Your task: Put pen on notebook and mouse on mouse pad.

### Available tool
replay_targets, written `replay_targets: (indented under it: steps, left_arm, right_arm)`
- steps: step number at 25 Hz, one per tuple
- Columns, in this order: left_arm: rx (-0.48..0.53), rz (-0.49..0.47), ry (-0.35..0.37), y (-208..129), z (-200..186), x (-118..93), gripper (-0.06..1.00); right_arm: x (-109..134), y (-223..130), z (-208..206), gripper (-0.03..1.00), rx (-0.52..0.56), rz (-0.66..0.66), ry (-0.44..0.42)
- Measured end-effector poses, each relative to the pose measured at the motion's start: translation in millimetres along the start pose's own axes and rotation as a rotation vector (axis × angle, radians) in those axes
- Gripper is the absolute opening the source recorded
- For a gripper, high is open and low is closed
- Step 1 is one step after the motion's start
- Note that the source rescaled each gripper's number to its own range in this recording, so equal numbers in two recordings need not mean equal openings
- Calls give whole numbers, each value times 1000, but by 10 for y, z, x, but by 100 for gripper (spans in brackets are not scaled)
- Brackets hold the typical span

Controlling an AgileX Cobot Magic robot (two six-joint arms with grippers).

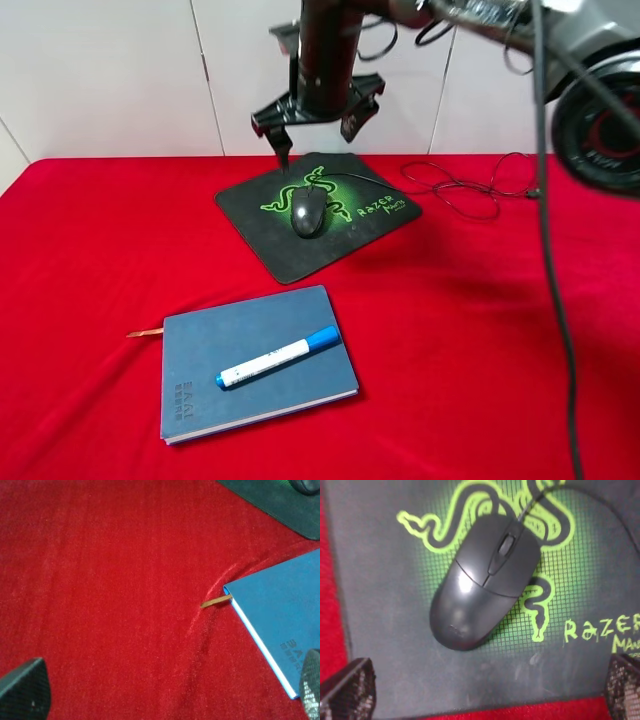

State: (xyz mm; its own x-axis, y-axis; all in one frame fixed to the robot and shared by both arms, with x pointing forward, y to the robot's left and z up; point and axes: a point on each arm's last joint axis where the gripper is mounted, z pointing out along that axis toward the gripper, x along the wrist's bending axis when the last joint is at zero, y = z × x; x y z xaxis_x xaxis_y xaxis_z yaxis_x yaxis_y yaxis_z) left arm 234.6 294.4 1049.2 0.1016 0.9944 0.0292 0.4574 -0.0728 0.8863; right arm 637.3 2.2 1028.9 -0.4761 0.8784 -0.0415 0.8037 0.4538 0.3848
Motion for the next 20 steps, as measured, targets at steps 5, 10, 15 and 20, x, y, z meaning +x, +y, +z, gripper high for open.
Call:
replay_targets:
  steps: [5,10,15,20]
  left_arm:
    - [0,0,0,0,0,0,100]
    - [0,0,0,0,0,0,100]
    - [0,0,0,0,0,0,100]
    - [0,0,0,0,0,0,100]
  right_arm:
    - [-46,-142,-279,100,14,-7,1]
    - [-119,-439,-560,100,59,-49,-6]
    - [-208,-806,-920,100,80,-85,-7]
    - [-293,-1231,-1238,100,91,-92,0]
